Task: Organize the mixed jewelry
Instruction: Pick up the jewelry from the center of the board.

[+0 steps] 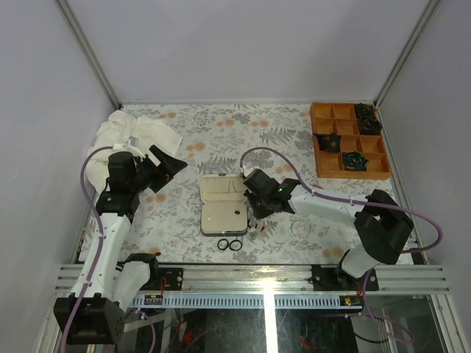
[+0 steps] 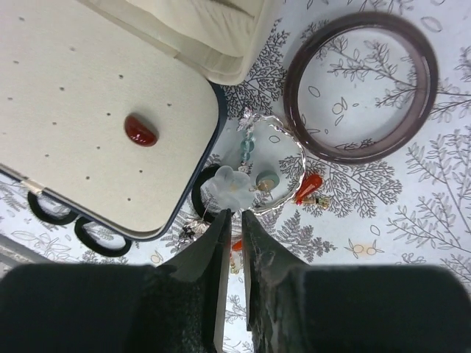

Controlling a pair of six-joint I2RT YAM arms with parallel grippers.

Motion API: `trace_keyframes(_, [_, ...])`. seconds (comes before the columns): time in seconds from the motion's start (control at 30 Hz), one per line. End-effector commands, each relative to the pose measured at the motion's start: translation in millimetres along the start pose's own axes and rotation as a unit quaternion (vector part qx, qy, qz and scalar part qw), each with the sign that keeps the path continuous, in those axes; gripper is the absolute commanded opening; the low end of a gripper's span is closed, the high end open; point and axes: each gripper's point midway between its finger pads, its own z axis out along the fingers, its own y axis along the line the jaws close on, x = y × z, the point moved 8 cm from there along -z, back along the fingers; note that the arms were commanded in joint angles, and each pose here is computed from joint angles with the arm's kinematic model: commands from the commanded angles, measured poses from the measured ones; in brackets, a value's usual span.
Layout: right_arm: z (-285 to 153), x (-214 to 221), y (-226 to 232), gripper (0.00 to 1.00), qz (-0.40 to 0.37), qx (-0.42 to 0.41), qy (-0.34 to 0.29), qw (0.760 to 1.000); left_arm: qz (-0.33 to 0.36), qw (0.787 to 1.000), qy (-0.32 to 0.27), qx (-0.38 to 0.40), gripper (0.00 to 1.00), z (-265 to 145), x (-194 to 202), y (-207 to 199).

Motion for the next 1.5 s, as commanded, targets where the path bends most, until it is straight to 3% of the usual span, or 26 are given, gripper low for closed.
trace_keyframes(0.0, [-25.0, -14.5, -3.6, 0.16, -0.007, 0.009, -0.044, 0.999, 0.014, 1.000, -0.007, 0.017, 0.80, -7.2, -4.5, -8.7])
trace_keyframes(0.13, [-29.5, -15.0, -5.7, 0.12, -0.008, 0.005, -0.046, 0.999, 0.014, 1.000, -0.008, 0.018, 0.80, -8.3, -4.3, -8.9])
trace_keyframes(0.3, [-20.6, -6.8, -2.2, 0.37, -0.012, -0.019, -0.023, 0.999, 0.013, 1.000, -0.007, 0.016, 0.80, -8.6, -3.0, -7.4])
trace_keyframes(0.37, [-13.4, -4.8, -0.5, 0.39, -0.011, -0.024, -0.012, 1.000, 0.013, 1.000, -0.007, 0.015, 0.80, -8.5, -3.0, -7.1])
trace_keyframes(0.77, [13.0, 1.0, 6.5, 0.37, 0.010, -0.040, 0.025, 0.999, 0.013, 1.000, -0.005, 0.011, 0.80, -6.8, -2.7, -4.0])
trace_keyframes(1.0, [25.8, 7.1, 0.9, 0.43, 0.015, -0.010, 0.046, 0.999, 0.012, 1.000, -0.004, 0.010, 0.81, -5.8, -2.3, -2.2])
trace_keyframes(1.47, [30.2, -4.8, -2.5, 0.45, 0.019, 0.010, 0.028, 0.999, 0.010, 1.000, -0.004, 0.014, 0.80, -7.0, -2.2, -2.2])
